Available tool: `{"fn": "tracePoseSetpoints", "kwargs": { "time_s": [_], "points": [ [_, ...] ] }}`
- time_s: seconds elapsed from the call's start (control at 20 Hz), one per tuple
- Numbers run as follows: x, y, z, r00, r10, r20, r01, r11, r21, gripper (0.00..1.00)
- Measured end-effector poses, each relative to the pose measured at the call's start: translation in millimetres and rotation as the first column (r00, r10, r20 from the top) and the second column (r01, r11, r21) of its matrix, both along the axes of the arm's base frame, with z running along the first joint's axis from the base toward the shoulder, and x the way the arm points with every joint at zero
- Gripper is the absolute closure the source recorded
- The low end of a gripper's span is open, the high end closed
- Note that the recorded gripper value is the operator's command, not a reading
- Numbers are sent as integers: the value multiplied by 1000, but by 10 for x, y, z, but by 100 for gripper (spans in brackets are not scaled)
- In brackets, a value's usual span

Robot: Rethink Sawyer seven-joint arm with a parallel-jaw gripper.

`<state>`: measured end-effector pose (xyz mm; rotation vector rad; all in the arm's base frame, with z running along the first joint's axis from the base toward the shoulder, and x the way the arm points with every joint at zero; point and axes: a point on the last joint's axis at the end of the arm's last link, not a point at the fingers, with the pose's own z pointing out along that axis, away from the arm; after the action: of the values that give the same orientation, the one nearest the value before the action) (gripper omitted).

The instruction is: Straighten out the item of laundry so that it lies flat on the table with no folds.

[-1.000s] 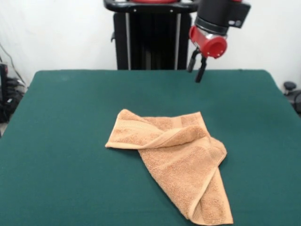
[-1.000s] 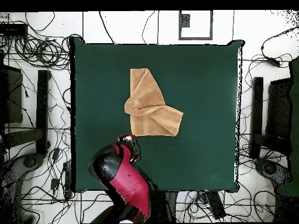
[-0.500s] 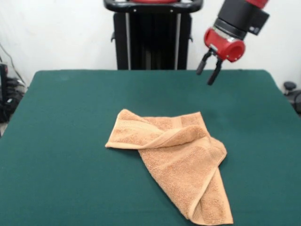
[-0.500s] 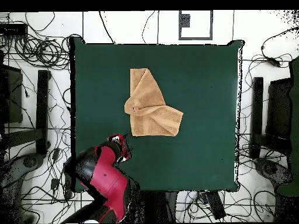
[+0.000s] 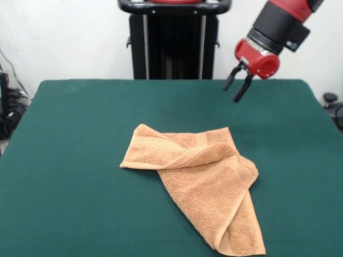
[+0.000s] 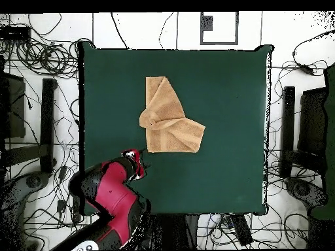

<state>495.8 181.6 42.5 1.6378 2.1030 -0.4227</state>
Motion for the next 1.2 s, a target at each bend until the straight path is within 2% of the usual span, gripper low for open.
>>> {"fn": "tracePoseSetpoints", "kwargs": {
  "time_s": [0.4, 0.9, 1.2],
  "points": [
    [40, -129, 11, 998, -52, 19, 52, 999, -2, 0],
    [109, -50, 118, 998, -46, 53, 46, 999, -3, 0],
    [254, -8, 179, 992, -83, 92, 84, 996, -9, 0]
  ]
}}
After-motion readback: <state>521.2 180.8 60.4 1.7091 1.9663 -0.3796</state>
